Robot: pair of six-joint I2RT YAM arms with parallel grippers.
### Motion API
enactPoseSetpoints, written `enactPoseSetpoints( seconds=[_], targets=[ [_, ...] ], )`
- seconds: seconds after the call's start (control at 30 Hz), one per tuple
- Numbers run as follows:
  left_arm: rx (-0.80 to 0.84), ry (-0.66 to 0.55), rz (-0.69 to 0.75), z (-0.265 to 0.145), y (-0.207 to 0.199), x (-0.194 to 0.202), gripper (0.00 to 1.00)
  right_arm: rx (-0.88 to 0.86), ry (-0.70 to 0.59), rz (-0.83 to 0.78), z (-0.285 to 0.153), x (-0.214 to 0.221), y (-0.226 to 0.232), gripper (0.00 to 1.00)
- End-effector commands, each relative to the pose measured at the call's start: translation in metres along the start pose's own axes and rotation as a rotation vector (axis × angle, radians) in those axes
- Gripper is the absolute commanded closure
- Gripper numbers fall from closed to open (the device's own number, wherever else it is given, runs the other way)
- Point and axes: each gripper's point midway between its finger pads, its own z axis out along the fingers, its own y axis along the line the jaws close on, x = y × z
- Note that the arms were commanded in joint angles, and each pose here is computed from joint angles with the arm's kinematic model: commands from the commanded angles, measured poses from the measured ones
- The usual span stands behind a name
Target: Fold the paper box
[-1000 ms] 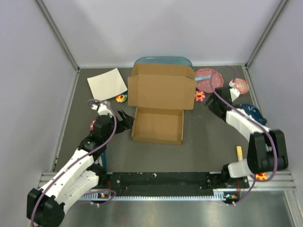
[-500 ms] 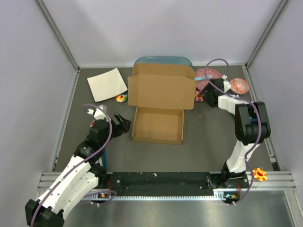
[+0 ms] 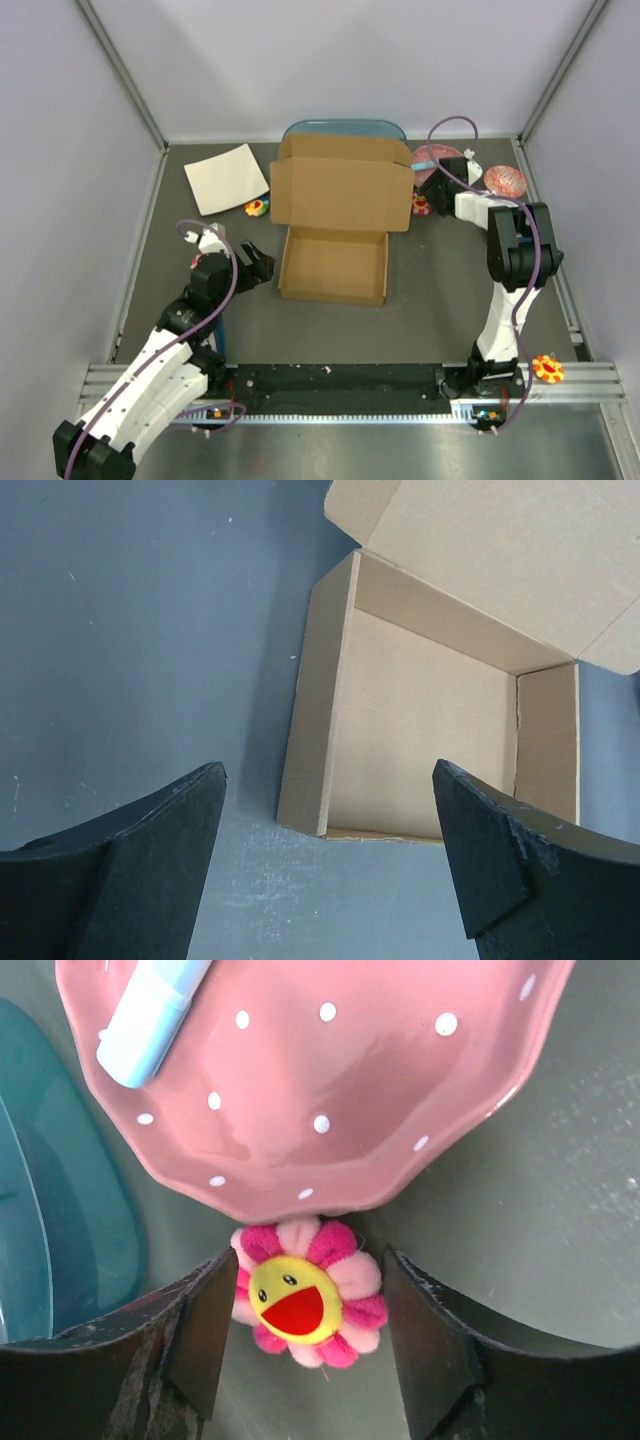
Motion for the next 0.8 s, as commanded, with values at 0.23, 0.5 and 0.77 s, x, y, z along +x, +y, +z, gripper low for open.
enactPoseSetpoints(
  seconds=[0.23, 0.5, 0.77],
  targets=[
    [0.004, -0.039, 0.017, 0.003, -0.005, -0.014, 0.10, -0.018, -0.022, -0.012, 0.009, -0.006, -0.002, 0.61],
    [0.022, -0.026, 0.008, 0.003, -0.008, -0.010, 0.10, -0.006, -0.041, -0.010, -0.009, -0.008, -0.012, 0.92],
    [0.037, -0.032, 0.007, 0.000, -0.006, -0.007, 0.10, -0.010, -0.084, 0.008, -0.045, -0.018, -0.018, 1.00]
  ],
)
